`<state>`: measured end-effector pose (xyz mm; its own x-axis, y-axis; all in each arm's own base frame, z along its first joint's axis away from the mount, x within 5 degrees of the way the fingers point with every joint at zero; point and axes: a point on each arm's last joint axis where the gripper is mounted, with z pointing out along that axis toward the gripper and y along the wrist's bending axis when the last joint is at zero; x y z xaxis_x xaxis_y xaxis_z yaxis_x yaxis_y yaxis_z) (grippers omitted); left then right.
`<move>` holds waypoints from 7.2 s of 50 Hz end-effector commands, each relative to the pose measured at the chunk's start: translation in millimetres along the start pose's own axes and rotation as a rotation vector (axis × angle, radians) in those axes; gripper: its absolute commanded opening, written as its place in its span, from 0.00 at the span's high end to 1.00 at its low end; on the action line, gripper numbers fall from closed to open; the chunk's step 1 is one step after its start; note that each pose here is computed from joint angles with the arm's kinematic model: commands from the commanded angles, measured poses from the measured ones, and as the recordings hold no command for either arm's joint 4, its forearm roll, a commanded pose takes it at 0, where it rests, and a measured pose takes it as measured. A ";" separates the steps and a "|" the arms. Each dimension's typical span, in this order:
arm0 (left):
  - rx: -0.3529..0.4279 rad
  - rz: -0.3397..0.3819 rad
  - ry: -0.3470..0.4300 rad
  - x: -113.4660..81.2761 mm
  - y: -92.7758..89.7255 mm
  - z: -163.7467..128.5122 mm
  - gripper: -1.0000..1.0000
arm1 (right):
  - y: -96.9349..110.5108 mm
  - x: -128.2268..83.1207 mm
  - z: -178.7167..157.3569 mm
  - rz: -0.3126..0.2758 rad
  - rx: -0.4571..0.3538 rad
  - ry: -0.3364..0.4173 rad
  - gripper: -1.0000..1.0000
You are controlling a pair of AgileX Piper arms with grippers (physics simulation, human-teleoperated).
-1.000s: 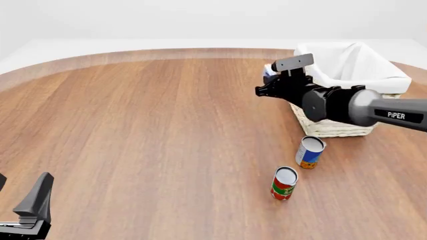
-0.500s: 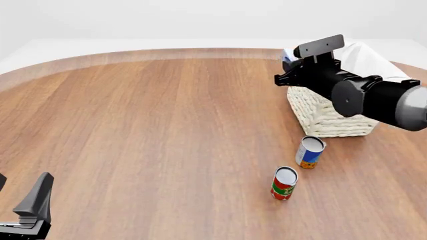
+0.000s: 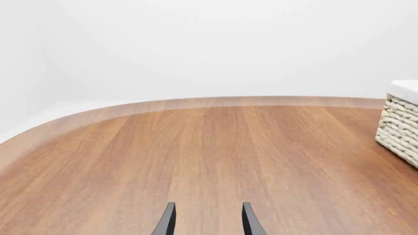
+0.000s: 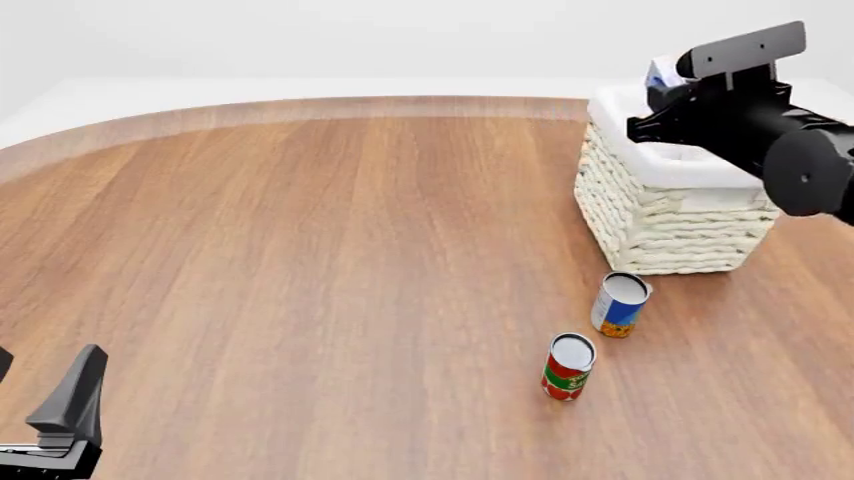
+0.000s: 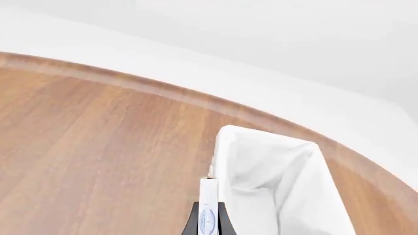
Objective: Pick up the alphabet soup and the cream cheese box, and put them in the basket.
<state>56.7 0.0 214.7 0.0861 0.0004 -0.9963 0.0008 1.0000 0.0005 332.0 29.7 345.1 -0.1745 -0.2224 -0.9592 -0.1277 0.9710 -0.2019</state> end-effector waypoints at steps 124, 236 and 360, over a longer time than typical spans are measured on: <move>0.000 0.000 0.000 0.0 0.0 0.2 0.00 | -103.8 73.6 173.3 0.231 0.163 0.409 1.00; 0.000 0.000 0.000 0.0 0.0 0.0 0.00 | -43.9 40.6 -62.2 0.124 0.157 0.169 0.00; 0.000 0.000 0.000 0.1 0.0 0.1 0.00 | 28.2 196.0 -56.9 0.190 0.023 0.236 0.00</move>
<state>56.9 0.0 214.6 0.0859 0.0005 -0.9963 0.0006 1.0000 0.0006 234.0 7.2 168.5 -0.4018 -0.0501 -0.9143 -0.0459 0.9983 -0.0345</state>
